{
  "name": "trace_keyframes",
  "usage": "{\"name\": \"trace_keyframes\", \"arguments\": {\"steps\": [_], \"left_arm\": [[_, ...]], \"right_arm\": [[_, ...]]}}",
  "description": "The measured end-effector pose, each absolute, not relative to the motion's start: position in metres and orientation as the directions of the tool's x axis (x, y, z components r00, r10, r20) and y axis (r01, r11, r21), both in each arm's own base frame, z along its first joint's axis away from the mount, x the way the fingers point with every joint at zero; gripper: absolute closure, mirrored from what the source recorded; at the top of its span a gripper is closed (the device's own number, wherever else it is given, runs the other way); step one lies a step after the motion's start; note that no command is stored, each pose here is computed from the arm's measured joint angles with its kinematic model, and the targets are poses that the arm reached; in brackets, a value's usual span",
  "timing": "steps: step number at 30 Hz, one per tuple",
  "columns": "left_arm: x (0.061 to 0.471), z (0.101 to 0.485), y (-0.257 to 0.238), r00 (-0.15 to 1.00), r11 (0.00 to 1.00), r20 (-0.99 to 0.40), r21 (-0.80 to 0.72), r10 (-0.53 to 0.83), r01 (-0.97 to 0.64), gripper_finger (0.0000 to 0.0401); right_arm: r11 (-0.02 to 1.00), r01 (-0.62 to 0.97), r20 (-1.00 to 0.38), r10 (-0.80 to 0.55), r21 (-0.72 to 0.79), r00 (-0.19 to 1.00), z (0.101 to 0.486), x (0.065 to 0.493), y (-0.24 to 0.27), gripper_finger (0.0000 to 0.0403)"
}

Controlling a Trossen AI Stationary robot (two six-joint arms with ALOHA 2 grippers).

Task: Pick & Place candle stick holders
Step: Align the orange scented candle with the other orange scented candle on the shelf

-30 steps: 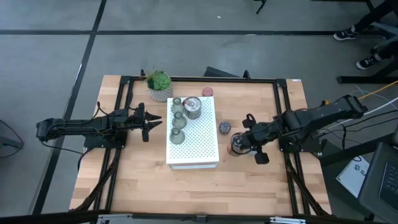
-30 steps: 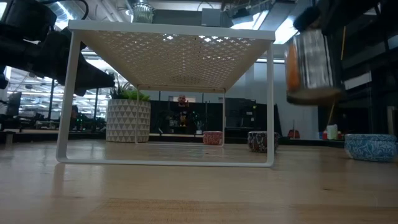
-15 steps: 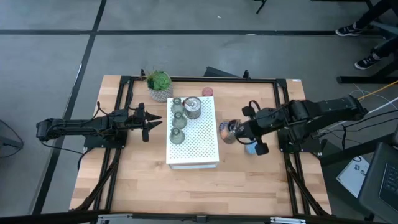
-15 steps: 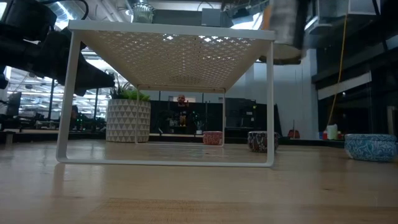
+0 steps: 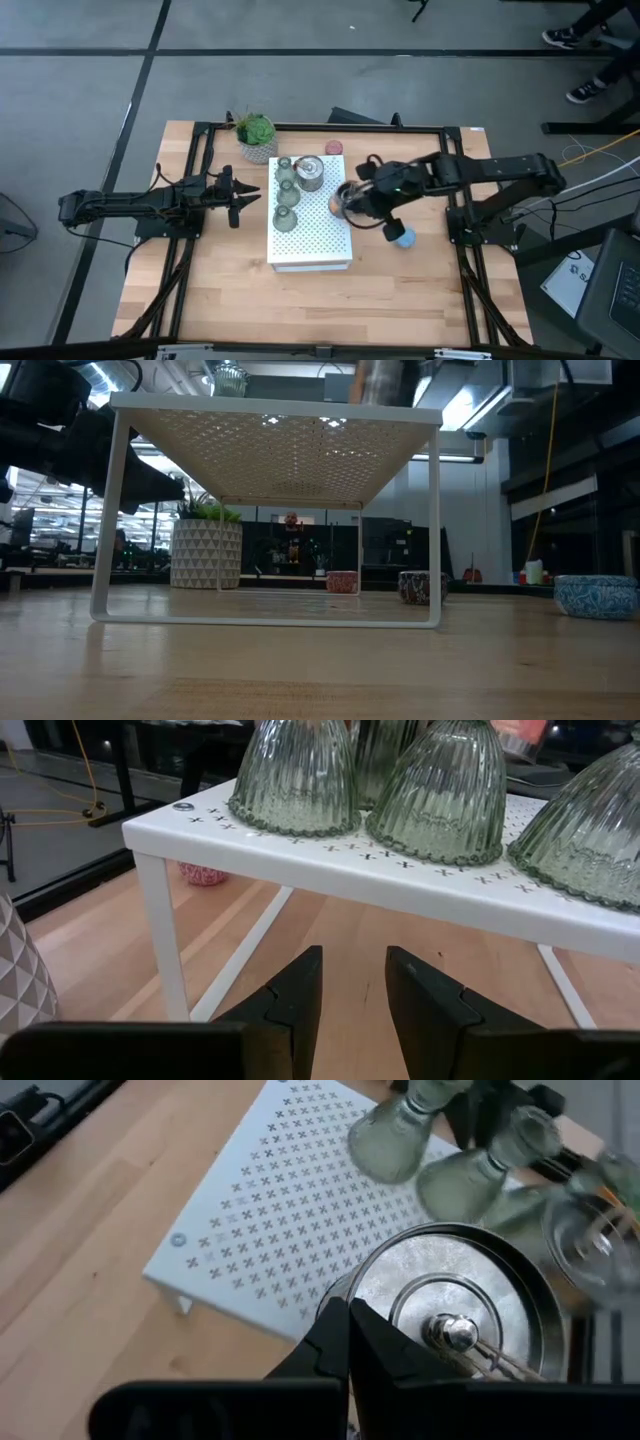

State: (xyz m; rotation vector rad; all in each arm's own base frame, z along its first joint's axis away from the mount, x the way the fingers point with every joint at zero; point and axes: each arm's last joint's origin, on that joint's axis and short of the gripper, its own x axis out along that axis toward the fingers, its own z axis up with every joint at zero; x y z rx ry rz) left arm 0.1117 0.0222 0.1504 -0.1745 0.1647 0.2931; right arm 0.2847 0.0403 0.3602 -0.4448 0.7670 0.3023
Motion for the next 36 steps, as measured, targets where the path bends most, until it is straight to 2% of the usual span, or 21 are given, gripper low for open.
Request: {"name": "trace_keyframes", "arguments": {"steps": [6,15,26,36], "left_arm": [[0.112,0.150,0.022,0.944,0.943,-0.186,-0.147,0.272,-0.300,0.0294],[0.112,0.150,0.022,0.944,0.943,-0.186,-0.146,0.272,-0.300,0.0294],[0.112,0.150,0.022,0.944,0.943,-0.186,-0.146,0.272,-0.300,0.0294],[0.112,0.150,0.022,0.944,0.943,-0.186,-0.146,0.272,-0.300,0.0294]], "right_arm": [[0.836,-0.495,-0.747,0.168,-0.238,0.643,0.363,0.317,0.036,0.0403],[0.812,-0.530,-0.774,0.166,-0.245,0.612,0.359,0.351,0.031,0.0403],[0.783,-0.546,-0.742,0.170,-0.298,0.648,0.357,0.367,0.029,0.0403],[0.786,-0.568,-0.748,0.219,-0.246,0.626,0.346,0.377,0.021,0.0403]]}}
